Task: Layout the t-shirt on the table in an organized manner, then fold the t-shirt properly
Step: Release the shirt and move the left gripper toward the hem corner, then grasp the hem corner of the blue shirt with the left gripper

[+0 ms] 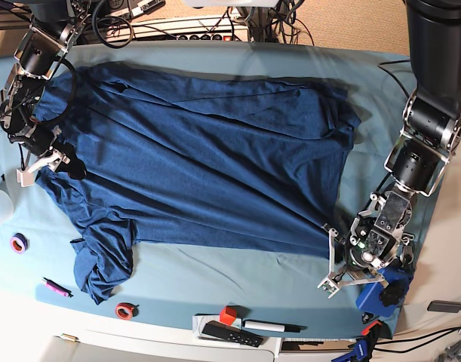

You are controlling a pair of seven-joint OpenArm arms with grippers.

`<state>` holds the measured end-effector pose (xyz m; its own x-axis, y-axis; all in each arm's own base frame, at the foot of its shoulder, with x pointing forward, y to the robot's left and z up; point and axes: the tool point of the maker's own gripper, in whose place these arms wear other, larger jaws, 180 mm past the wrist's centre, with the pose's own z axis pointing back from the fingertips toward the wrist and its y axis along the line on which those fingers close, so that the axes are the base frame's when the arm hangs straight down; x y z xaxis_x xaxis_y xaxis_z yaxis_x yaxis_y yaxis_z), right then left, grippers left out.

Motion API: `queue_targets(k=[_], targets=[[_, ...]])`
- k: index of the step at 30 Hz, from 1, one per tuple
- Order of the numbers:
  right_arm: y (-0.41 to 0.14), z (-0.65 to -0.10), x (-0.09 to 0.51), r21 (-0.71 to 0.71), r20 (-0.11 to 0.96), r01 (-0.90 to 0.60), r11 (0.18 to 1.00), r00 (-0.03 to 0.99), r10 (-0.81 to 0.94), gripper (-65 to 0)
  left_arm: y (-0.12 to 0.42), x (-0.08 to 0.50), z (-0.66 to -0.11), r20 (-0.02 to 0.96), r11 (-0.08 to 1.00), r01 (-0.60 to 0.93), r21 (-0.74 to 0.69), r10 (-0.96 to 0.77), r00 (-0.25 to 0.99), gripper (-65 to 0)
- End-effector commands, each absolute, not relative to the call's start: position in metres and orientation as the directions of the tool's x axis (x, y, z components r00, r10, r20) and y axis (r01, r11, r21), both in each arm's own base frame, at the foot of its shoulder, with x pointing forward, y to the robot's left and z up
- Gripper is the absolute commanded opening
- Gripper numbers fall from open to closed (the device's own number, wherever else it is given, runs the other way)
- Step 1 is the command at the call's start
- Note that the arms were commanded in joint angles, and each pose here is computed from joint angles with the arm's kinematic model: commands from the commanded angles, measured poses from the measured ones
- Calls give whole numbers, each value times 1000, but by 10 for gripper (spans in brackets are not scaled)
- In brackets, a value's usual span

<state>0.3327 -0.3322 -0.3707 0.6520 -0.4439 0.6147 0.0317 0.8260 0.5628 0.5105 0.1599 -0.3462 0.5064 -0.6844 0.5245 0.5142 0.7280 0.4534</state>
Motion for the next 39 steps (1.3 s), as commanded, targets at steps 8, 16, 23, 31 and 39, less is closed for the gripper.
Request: queue_targets(k=[8, 16, 23, 31, 39], targets=[[-344, -349, 344, 545, 667, 4, 838, 603, -437, -381, 163, 528, -318, 566, 738, 467, 488, -674, 475, -335], [-350, -339, 351, 545, 703, 5, 839, 542, -460, -381, 166, 532, -307, 662, 830, 419, 368, -550, 509, -372], [-368, -305, 373, 545, 761, -2, 839, 421, -493, -381, 193, 537, -238, 850, 919, 393, -31, -182, 494, -372], [-399, -249, 410, 452, 845, 25, 892, 310, -437, -379, 263, 507, -181, 883, 881, 417, -223, 2, 469, -372], [-397, -240, 460, 111, 911, 84, 990, 389, -135, -259, 293, 494, -192, 866, 908, 367, -201, -11, 500, -372]])
